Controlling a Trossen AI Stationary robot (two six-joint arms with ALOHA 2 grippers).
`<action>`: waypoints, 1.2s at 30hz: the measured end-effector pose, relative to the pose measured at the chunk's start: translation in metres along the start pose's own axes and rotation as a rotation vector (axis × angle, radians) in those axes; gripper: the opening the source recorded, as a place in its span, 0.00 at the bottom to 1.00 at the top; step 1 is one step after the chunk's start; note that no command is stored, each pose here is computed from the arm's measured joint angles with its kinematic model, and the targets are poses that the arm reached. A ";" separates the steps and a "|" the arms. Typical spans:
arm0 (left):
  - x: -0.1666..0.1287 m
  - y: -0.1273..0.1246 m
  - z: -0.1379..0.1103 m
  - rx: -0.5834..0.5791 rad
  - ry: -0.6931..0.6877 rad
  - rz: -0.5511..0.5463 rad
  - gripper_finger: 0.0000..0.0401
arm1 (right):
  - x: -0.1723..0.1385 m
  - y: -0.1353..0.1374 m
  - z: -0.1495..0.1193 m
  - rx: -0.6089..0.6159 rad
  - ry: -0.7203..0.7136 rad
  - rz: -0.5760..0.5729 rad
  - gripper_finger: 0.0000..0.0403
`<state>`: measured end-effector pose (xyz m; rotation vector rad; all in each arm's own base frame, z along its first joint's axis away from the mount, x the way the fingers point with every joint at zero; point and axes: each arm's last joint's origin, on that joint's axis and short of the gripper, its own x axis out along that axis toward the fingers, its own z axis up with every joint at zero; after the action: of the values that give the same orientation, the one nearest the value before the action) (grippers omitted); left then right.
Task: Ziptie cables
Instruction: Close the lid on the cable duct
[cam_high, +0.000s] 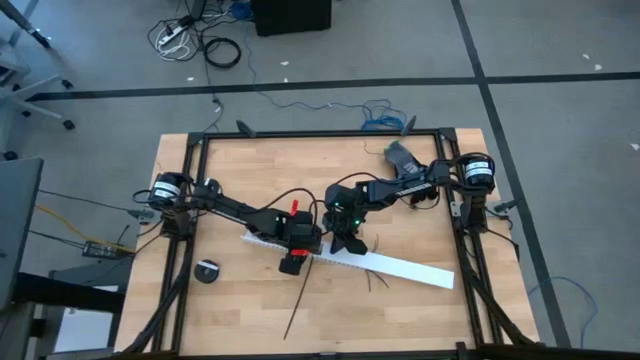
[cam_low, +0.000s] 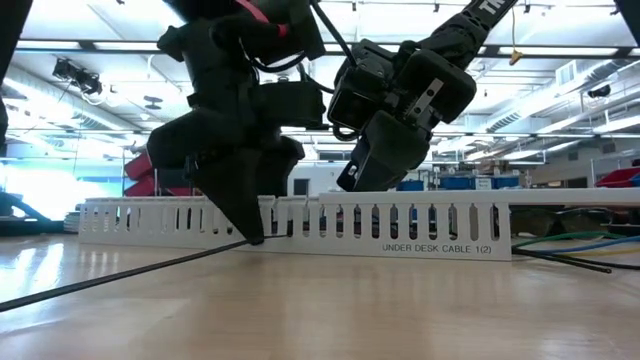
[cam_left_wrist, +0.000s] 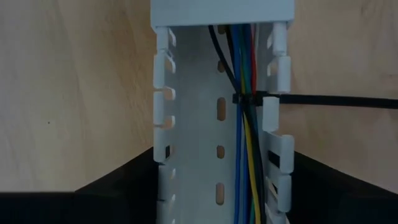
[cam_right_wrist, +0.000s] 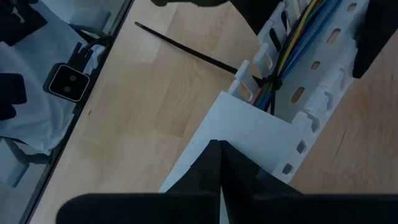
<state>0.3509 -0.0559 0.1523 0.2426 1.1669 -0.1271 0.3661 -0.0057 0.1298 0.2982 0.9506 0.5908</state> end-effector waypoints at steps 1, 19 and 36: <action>0.000 0.000 0.000 0.000 0.000 0.002 0.60 | 0.000 0.000 0.000 0.000 0.000 0.000 0.00; 0.001 0.000 0.006 0.035 -0.064 0.008 0.55 | 0.001 0.001 0.000 -0.003 -0.012 0.044 0.00; 0.001 0.001 0.010 0.040 -0.110 0.013 0.54 | 0.001 0.001 0.003 -0.038 -0.036 0.056 0.00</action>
<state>0.3606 -0.0578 0.1548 0.2753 1.0542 -0.1509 0.3685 -0.0044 0.1313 0.3018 0.8975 0.6523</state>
